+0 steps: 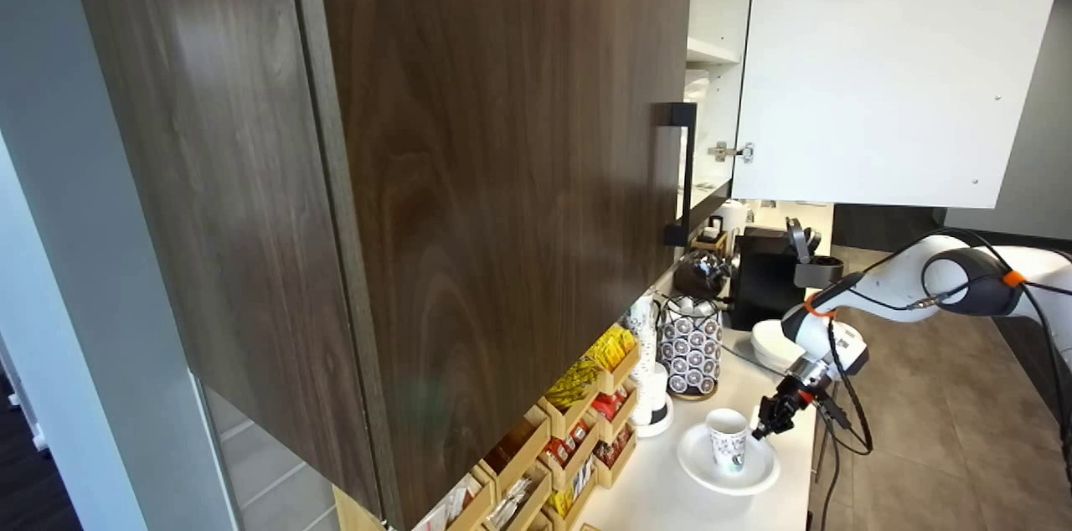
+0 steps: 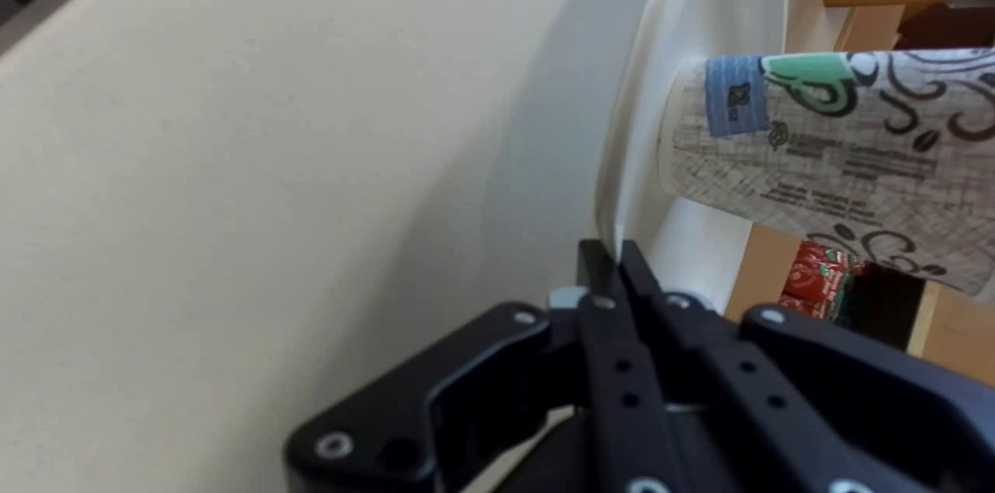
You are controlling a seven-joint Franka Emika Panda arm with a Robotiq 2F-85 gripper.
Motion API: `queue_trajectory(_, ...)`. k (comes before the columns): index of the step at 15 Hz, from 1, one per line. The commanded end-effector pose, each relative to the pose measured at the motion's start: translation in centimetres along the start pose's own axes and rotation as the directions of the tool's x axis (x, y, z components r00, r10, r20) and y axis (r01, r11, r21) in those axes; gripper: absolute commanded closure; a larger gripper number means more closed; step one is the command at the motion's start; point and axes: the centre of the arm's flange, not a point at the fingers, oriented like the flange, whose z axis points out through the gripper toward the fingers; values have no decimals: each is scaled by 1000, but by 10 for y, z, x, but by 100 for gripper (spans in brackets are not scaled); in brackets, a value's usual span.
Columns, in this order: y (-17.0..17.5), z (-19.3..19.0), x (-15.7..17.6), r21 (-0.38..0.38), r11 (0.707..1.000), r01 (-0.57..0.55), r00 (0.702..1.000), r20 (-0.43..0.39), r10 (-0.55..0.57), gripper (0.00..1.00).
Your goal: Pick up the paper plate with a paper coffee cup on top and put it in the bottom shelf of the cabinet with an open door
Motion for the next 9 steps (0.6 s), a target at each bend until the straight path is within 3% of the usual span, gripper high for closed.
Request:
queue_trajectory(1, 4, -7, -3, 83, 996, 21, 1000, -13, -20, 99)
queue_trajectory(9, -21, -48, -29, 148, 985, 86, 996, -17, -84, 99)
